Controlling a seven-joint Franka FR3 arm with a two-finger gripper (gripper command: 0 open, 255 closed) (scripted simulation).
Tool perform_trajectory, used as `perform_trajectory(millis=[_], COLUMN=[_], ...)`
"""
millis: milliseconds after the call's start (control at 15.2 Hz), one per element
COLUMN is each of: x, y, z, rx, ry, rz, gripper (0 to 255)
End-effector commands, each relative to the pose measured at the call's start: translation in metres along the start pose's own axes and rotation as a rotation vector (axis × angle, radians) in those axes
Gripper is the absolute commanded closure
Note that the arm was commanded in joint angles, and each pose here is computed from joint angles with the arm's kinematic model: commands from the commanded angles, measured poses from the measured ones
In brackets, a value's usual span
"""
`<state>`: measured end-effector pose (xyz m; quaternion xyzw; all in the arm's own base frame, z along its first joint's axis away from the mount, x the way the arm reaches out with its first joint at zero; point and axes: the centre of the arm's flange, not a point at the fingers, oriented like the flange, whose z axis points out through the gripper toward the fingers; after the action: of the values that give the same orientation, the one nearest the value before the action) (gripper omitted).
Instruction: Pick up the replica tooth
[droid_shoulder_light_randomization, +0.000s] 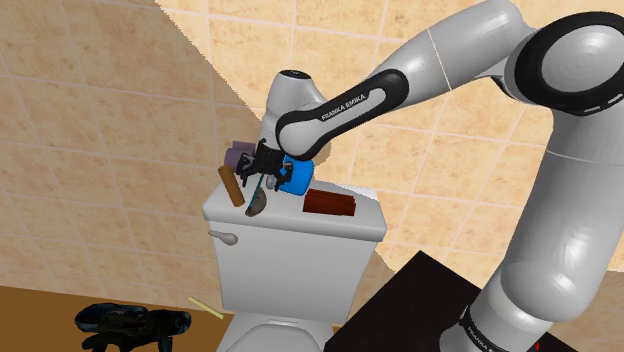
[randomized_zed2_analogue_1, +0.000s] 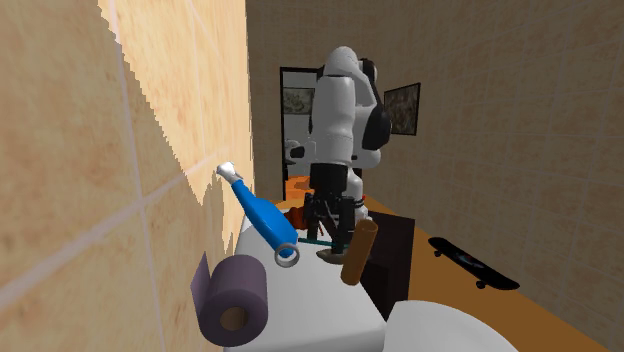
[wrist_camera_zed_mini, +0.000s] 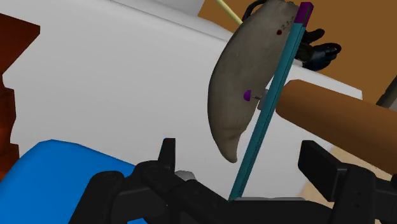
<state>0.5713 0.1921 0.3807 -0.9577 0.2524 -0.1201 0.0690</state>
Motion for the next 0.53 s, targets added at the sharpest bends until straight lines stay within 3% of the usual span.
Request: perform_trajectory(millis=[0,66,132,462], x=[-0.0039,-0.0039,-0.0049,-0.0048], y=[0.0030,0.0030,0.0035,0.0040], z=[0.0137,0.0137,0.0129,0.0132], rx=[-0.007,-0.007,-0.007,-0.007], ry=[-0.009,-0.009,-0.009,-0.009], rz=[0.002,0.002,0.002,0.002], gripper=[0,0,255,255])
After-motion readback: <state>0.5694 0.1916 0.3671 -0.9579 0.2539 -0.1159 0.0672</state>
